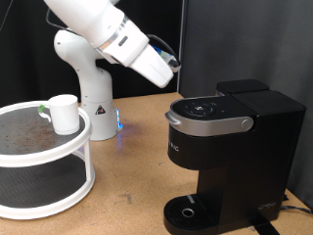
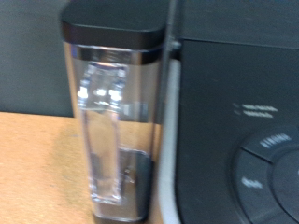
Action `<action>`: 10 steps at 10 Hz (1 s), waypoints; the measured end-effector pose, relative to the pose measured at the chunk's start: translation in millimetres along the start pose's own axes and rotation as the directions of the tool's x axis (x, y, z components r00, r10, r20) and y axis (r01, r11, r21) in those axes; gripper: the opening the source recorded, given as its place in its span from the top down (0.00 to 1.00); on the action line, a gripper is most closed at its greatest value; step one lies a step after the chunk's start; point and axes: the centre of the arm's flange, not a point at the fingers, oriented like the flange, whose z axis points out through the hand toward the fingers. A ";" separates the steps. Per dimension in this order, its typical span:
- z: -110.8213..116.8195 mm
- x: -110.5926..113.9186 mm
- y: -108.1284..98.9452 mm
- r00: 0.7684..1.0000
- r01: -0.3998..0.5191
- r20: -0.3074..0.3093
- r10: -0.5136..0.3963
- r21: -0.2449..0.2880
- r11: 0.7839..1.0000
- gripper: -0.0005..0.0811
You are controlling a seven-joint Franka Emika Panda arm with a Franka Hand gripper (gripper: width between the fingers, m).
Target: Make a cup of coffee with the keurig machine
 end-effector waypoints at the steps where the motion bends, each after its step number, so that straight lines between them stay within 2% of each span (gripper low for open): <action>1: 1.5 -5.0 2.5 0.999 -0.025 -0.042 0.023 -0.044 0.999 0.99; 2: 1.2 -13.8 1.3 0.994 -0.061 -0.092 0.053 -0.085 0.995 0.99; 3: -1.7 -24.8 -3.9 0.989 -0.095 -0.125 0.082 -0.101 0.990 0.99; 5: -15.0 -43.2 -13.4 0.973 -0.174 -0.172 0.155 -0.106 0.979 0.99; 7: -34.5 -59.9 -20.7 0.958 -0.208 -0.224 0.180 -0.105 0.973 0.99; 8: -44.1 -66.4 -24.9 0.958 -0.202 -0.228 0.176 -0.099 0.974 0.99; 10: -47.6 -70.0 -28.8 0.959 -0.195 -0.225 0.170 -0.094 0.976 0.99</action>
